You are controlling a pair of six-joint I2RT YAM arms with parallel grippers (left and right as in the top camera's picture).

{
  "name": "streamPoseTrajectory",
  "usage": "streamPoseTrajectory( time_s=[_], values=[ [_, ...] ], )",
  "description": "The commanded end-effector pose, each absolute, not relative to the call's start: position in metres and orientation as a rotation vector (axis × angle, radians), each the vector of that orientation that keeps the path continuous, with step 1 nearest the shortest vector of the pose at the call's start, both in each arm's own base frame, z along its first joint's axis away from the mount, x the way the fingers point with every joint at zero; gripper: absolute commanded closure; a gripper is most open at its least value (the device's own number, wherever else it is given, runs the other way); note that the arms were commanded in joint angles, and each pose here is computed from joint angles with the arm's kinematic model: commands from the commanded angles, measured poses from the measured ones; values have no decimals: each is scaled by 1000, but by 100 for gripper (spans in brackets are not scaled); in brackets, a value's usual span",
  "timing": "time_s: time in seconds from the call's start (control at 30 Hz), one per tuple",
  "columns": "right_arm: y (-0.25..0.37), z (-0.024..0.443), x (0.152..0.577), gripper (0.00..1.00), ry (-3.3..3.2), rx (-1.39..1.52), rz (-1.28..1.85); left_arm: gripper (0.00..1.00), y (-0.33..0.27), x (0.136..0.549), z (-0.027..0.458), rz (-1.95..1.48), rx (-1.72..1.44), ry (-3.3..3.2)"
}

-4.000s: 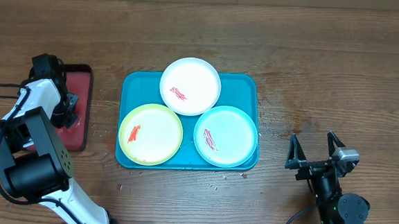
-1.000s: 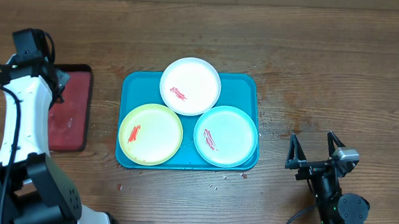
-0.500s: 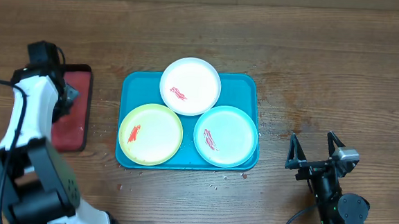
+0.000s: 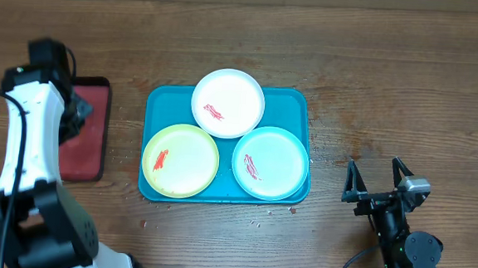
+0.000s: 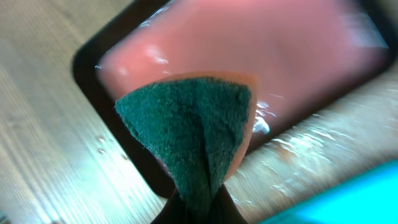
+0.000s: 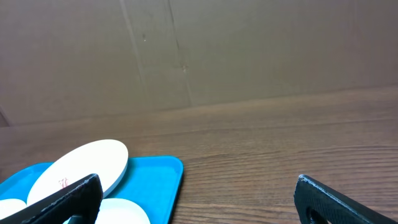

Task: Clean dirty plates on tray and stack at the side
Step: 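Lift the sponge and carry it right onto the yellow plate, then reach the right gripper over and grasp the yellow plate's rim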

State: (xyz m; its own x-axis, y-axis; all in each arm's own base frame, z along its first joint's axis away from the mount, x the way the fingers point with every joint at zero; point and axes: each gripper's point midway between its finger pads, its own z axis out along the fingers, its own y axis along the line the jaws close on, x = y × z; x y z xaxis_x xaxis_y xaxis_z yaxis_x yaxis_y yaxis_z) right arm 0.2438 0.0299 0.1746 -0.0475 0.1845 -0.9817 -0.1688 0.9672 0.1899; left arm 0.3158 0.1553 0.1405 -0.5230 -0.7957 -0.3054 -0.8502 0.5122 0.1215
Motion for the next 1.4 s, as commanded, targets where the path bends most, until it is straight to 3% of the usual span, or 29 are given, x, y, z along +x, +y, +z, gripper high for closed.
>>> streamPoseTrajectory(
  time_s=[0.0,0.2,0.43,0.6,0.83,0.9,0.93,1.0,1.17,1.37],
  values=[
    [28,173,244,0,1589,17,275,96,103,332,205,51,-1167,2526],
    [28,173,244,0,1589,17,275,96,14,306,187,-135,-706,2859],
    [28,173,244,0,1589,17,275,96,-65,266,106,-174,-310,3095],
    [28,173,244,0,1589,17,275,96,-81,258,66,-114,-233,3081],
    [28,173,244,0,1589,17,275,96,-91,281,45,-186,-65,2956],
    [28,173,244,0,1589,17,275,91,-95,286,42,-211,-35,2931],
    [28,173,244,0,1589,17,275,76,-95,288,42,-213,-35,2920],
    [28,173,244,0,1589,17,275,26,-92,291,42,-185,-39,2906],
    [28,173,244,0,1589,17,275,24,-78,294,57,-80,-74,2917],
    [28,173,244,0,1589,17,275,25,-65,311,131,-107,-193,2837]
  ],
)
